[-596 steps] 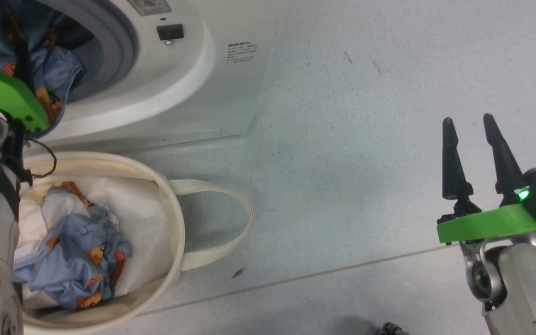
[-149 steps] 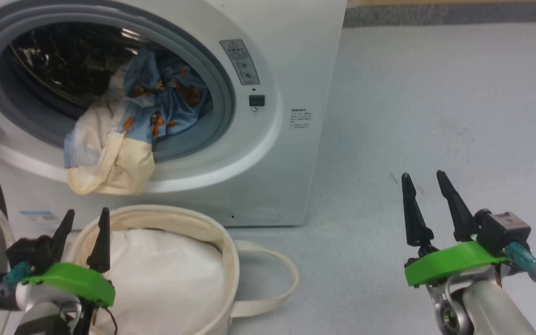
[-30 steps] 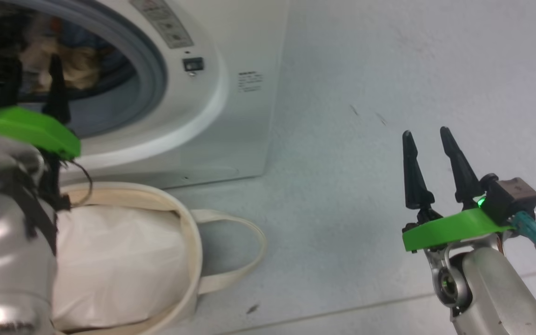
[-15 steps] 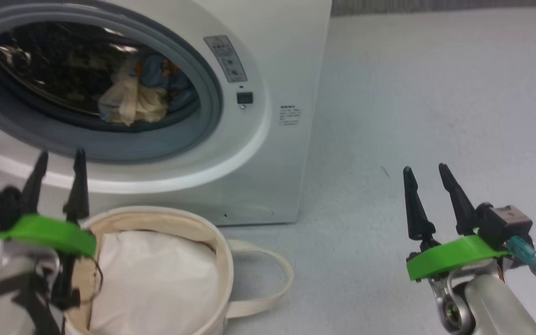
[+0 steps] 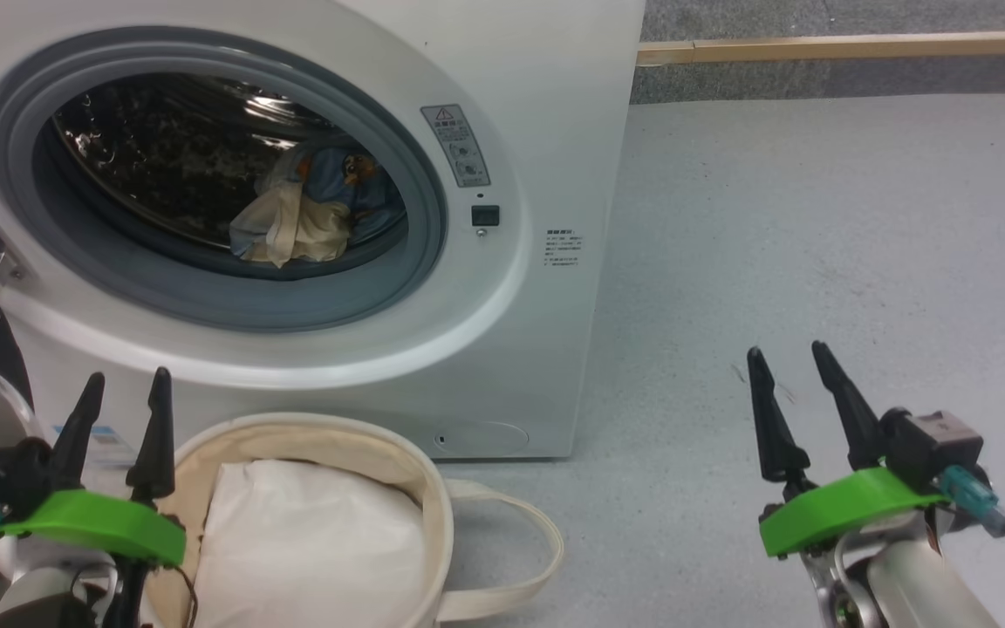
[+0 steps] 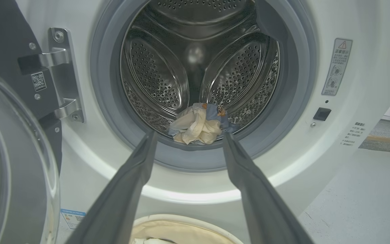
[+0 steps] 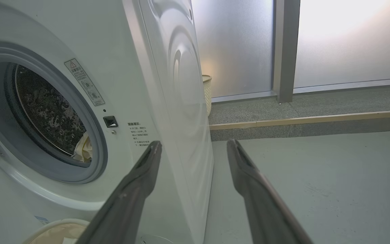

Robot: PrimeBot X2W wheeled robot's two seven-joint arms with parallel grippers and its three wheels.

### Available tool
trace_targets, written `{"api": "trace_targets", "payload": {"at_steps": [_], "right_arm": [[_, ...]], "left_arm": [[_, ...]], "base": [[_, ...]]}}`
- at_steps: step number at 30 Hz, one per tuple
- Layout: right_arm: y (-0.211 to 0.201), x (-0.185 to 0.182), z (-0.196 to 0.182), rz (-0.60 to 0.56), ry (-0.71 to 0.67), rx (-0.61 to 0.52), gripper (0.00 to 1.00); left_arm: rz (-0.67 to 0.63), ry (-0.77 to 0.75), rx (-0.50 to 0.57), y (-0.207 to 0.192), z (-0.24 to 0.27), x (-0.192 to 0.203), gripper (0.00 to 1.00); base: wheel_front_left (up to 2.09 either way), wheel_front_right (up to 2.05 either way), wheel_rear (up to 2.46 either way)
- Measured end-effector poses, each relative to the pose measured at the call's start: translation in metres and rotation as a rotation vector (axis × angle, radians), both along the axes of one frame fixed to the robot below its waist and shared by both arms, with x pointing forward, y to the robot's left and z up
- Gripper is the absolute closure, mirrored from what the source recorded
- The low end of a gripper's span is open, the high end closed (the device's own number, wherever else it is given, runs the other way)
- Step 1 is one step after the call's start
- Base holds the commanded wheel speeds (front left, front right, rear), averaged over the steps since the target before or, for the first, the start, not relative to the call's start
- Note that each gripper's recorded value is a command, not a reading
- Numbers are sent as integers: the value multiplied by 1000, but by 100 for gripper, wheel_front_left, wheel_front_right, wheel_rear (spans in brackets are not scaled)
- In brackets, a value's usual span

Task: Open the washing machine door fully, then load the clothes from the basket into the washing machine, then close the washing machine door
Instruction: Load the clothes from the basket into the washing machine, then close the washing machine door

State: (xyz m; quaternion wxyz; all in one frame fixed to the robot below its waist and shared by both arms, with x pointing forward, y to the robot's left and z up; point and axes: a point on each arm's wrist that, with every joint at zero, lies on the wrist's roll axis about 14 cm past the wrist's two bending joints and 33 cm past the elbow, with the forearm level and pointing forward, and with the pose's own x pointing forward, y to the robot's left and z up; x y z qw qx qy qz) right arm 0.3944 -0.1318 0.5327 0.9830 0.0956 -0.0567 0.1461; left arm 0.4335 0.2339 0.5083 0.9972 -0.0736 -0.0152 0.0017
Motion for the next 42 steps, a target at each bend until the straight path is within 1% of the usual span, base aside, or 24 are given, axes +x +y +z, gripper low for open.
{"api": "trace_targets", "payload": {"at_steps": [4,30,36,42], "right_arm": [[0,-4,-6,2,17,-2,0],[1,-6,-4,6,14,-1,0],[1,-6,-5,7,15,-3,0],[1,-4,-4,8,14,-4,0]], "left_arm": [[2,5,-5,1,-2,-3,0],[6,-19,-12,1,6,-3,0],[7,-19,-18,0,5,-3,0],[10,-18,-20,1,5,-3,0]], "base": [[0,0,0],[-1,1,0],[-72,73,0],[-153,156,-3]]}}
